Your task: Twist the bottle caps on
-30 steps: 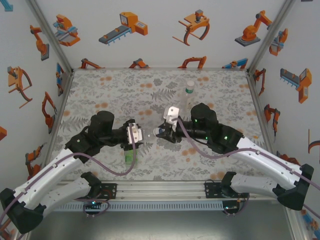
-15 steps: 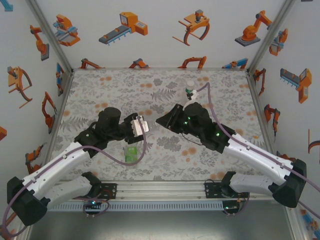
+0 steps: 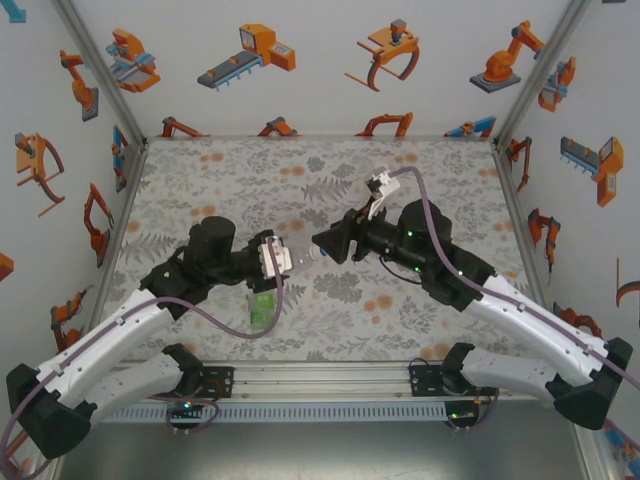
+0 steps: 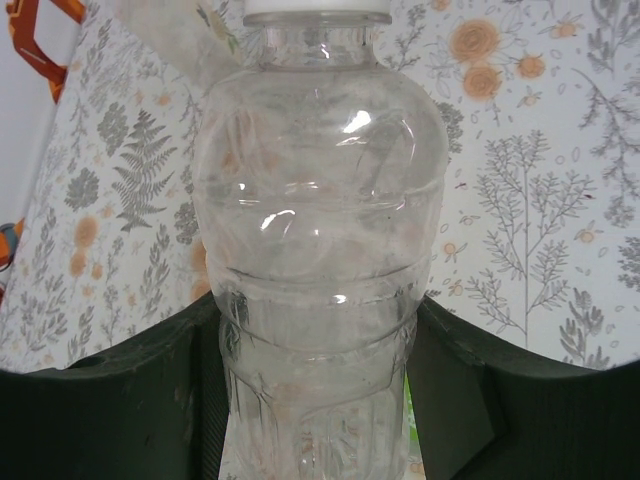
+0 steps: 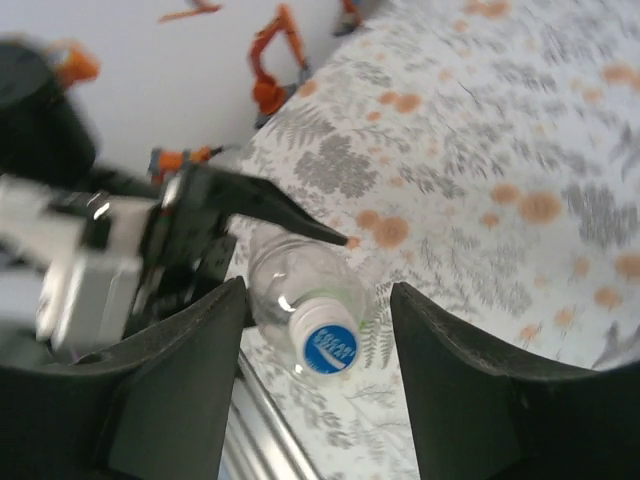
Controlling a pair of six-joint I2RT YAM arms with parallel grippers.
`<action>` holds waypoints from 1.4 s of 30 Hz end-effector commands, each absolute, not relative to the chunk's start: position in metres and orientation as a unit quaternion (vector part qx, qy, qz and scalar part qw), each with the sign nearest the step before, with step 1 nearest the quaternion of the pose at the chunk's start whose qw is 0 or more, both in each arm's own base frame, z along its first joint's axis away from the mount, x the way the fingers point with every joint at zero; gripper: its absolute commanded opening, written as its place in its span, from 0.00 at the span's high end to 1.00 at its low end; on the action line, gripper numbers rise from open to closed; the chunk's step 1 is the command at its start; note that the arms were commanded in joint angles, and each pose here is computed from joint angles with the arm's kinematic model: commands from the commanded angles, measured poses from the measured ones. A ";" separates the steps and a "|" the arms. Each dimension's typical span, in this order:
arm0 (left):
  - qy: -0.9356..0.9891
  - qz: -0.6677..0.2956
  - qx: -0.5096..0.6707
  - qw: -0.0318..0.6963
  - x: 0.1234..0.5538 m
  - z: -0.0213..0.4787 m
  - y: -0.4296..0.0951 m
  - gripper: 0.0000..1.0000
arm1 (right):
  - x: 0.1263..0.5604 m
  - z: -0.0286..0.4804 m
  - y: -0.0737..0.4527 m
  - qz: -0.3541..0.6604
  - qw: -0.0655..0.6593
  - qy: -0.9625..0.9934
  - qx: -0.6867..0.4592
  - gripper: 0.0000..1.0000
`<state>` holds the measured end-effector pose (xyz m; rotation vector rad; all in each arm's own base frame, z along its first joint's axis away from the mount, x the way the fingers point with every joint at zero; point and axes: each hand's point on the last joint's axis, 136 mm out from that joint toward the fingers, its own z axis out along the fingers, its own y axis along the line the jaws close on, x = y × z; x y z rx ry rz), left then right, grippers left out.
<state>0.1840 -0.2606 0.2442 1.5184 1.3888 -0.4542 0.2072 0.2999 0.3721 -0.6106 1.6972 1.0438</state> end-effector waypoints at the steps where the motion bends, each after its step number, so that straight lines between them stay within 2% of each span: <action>1: 0.557 -0.227 0.628 0.494 0.165 0.262 -0.261 1.00 | 0.151 0.404 0.310 0.388 0.573 0.522 -0.499 0.46; 4: 0.552 -0.235 0.629 0.495 0.157 0.264 -0.258 1.00 | 0.128 0.384 0.310 0.358 0.550 0.463 -0.596 0.45; 9: 0.544 -0.251 0.634 0.489 0.146 0.267 -0.255 1.00 | 0.120 0.364 0.310 0.337 0.525 0.436 -0.649 0.44; 18: 0.544 -0.257 0.636 0.483 0.143 0.267 -0.256 1.00 | 0.122 0.352 0.321 0.356 0.525 0.427 -0.644 0.52; 26: 0.541 -0.261 0.641 0.479 0.145 0.266 -0.259 1.00 | 0.129 0.340 0.324 0.349 0.519 0.441 -0.643 0.53; 29: 0.538 -0.261 0.641 0.481 0.146 0.268 -0.261 1.00 | 0.129 0.340 0.325 0.349 0.520 0.441 -0.643 0.58; 32: 0.534 -0.263 0.643 0.482 0.146 0.270 -0.262 1.00 | 0.132 0.336 0.325 0.344 0.519 0.447 -0.642 0.58; 33: 0.534 -0.263 0.644 0.482 0.146 0.270 -0.262 1.00 | 0.132 0.335 0.325 0.343 0.519 0.448 -0.642 0.62; 36: 0.534 -0.260 0.646 0.480 0.145 0.270 -0.261 1.00 | 0.132 0.334 0.325 0.345 0.514 0.451 -0.643 0.63; 39: 0.533 -0.258 0.644 0.484 0.145 0.271 -0.260 1.00 | 0.136 0.331 0.326 0.343 0.511 0.465 -0.636 0.83; 42: 0.535 -0.254 0.642 0.488 0.146 0.273 -0.259 1.00 | 0.149 0.334 0.327 0.352 0.512 0.513 -0.593 0.95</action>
